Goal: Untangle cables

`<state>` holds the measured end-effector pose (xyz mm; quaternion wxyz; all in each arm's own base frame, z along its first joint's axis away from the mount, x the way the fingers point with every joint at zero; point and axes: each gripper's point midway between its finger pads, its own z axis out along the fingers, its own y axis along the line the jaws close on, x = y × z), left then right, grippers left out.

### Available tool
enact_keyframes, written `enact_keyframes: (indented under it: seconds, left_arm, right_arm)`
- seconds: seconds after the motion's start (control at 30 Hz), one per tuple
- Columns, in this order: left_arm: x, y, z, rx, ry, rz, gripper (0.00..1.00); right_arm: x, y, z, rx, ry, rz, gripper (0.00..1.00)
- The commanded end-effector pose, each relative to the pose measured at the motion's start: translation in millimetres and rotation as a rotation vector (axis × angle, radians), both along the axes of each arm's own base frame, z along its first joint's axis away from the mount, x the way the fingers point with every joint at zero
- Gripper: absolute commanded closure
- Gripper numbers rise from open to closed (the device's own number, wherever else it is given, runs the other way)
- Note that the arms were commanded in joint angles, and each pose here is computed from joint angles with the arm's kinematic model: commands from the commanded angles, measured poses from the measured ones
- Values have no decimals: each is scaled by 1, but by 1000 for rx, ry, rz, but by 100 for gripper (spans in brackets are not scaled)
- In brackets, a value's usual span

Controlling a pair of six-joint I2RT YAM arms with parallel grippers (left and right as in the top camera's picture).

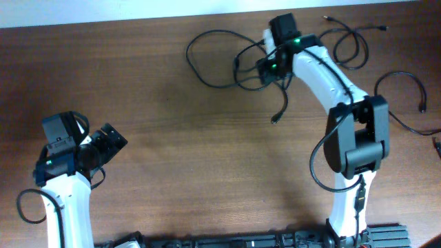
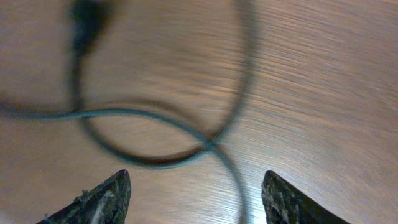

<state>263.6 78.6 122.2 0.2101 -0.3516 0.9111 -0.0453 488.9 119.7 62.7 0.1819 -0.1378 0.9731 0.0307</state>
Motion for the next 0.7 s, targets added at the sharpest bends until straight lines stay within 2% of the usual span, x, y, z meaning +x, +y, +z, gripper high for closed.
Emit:
enact_keyframes:
  seconds: [0.0,0.07,0.2,0.3,0.33,0.4,0.47,0.5,0.6,0.67]
  left_arm:
    - [3,1,9,-3,-27,13,1]
    - [3,1,9,-3,-28,12,1]
    - [3,1,9,-3,-28,12,1]
    - [3,1,9,-3,-28,12,1]
    - [3,1,9,-3,-28,12,1]
    - [3,1,9,-3,-27,12,1]
    - [3,1,9,-3,-28,12,1]
    - [3,1,9,-3,-28,12,1]
    - [3,1,9,-3,-27,13,1]
    - [3,1,9,-3,-28,12,1]
  right_arm:
    - [-10,6,6,-57,7,180,33]
    - [-23,-32,-10,-140,82,121,33]
    - [-53,-57,-54,-121,193,87,34]
    - [-71,-39,-69,42,247,99,67]
    - [-75,-43,-81,41,258,16,96]
    - [-66,-56,-83,18,226,-114,96]
    - [-28,-74,-45,46,127,-229,96]
    - [-4,-92,4,67,51,-285,96]
    - [37,-165,149,98,-246,-411,96]
    - [44,-218,179,82,-348,-504,96]
